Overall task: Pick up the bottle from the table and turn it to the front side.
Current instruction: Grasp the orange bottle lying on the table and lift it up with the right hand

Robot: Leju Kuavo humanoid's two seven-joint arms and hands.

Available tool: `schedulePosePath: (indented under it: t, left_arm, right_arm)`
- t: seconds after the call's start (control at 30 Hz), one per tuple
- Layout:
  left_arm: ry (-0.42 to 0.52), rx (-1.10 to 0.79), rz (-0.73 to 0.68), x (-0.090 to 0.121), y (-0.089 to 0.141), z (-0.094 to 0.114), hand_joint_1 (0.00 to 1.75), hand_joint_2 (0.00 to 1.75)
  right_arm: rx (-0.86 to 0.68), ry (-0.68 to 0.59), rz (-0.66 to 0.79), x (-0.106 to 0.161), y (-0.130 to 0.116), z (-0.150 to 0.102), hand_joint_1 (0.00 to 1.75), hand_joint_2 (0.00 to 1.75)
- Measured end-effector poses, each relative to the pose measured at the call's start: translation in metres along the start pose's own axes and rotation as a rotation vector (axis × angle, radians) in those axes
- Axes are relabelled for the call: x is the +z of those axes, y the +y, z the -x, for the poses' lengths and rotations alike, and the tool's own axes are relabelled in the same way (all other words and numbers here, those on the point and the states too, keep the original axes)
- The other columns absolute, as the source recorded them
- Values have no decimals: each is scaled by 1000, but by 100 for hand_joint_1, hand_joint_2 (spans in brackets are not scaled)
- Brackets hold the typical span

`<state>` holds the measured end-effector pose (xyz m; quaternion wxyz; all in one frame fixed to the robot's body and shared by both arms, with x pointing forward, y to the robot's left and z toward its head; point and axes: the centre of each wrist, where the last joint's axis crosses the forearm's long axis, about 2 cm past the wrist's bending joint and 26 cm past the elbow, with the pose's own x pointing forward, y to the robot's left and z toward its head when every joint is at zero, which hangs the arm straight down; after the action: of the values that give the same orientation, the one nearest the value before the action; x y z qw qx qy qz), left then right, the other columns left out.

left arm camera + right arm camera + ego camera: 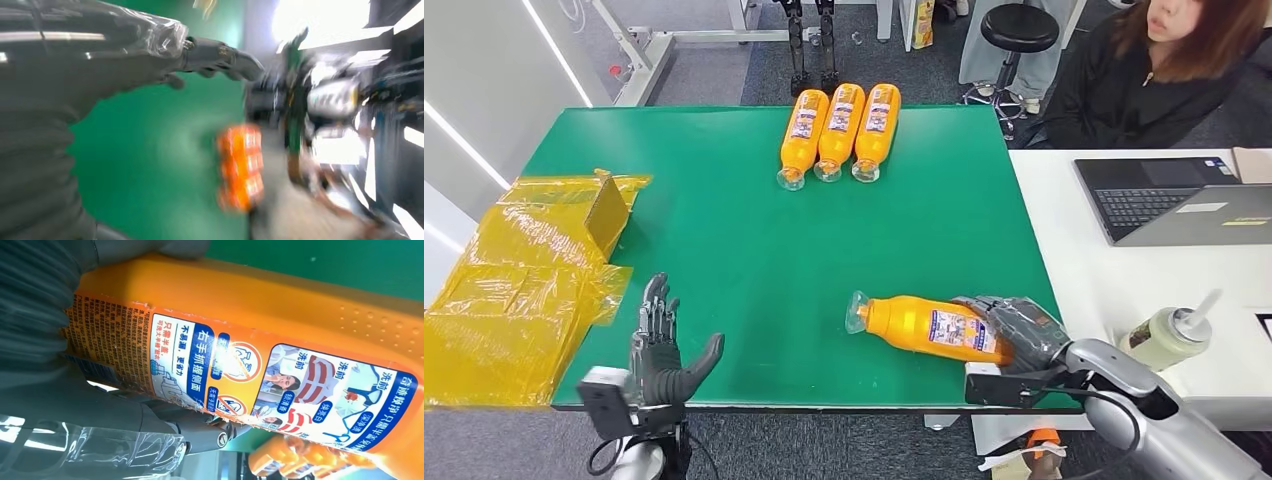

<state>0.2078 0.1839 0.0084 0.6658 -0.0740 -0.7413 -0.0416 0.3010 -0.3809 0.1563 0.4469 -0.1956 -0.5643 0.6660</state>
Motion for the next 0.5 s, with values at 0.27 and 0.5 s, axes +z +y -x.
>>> schedulePosePath:
  t: [0.27,0.5]
  left_arm:
    - [56,427,50,0,-15,4,0,175]
    - [109,611,107,5,-35,6,0,175]
  right_arm:
    - [-11,-59,46,-10,-8,-7,175,175]
    - [-2,-104,132,-47,3,-40,175,175]
